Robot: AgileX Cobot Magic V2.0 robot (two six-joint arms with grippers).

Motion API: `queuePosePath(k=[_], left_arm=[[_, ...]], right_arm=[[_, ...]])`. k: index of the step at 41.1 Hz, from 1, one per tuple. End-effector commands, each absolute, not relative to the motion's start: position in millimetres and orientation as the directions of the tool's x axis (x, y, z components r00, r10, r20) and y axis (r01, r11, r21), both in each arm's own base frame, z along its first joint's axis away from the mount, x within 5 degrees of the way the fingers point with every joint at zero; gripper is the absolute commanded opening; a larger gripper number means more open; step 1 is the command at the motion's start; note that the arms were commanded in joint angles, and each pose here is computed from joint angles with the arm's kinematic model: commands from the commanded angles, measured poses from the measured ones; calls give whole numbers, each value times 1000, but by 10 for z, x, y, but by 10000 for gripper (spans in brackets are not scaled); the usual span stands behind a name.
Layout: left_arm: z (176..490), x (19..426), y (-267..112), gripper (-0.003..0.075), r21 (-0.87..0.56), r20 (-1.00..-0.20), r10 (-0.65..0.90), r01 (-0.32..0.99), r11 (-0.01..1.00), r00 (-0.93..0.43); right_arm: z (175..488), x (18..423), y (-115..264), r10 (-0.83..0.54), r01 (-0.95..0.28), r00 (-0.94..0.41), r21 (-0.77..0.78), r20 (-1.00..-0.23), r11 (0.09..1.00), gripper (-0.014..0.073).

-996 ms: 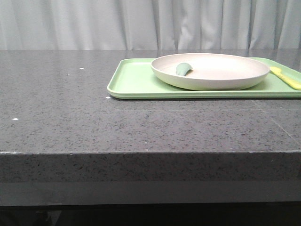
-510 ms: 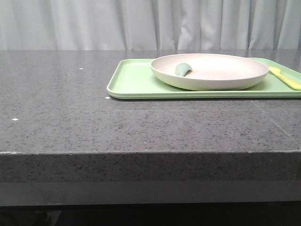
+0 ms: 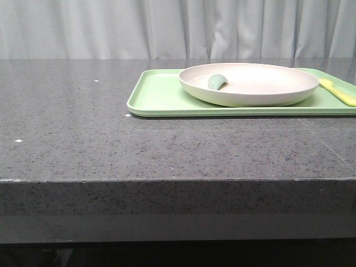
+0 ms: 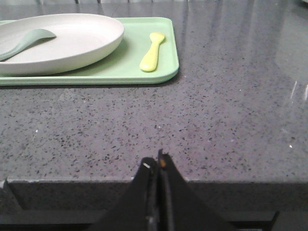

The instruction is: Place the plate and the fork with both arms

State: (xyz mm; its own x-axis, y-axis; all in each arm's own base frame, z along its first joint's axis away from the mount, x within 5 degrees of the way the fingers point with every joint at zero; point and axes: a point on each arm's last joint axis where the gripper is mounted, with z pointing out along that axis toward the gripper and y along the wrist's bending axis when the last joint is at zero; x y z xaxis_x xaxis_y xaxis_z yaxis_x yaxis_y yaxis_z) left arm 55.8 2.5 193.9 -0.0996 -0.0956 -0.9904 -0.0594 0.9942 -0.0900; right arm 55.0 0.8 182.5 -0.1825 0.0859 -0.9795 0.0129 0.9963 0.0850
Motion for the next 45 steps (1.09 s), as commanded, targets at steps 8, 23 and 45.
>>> queuePosePath(k=[8,23,45], left_arm=[[2010,549,26,-18,-108,-994,-108,-53,993,-6],[2010,549,26,-18,-108,-994,-108,-53,993,-6],[2010,549,26,-18,-108,-994,-108,-53,993,-6]], right_arm=[[1906,549,1,83,14,-86,82,-993,997,-68],[1906,549,1,83,14,-86,82,-993,997,-68],[1906,549,1,83,14,-86,82,-993,997,-68]])
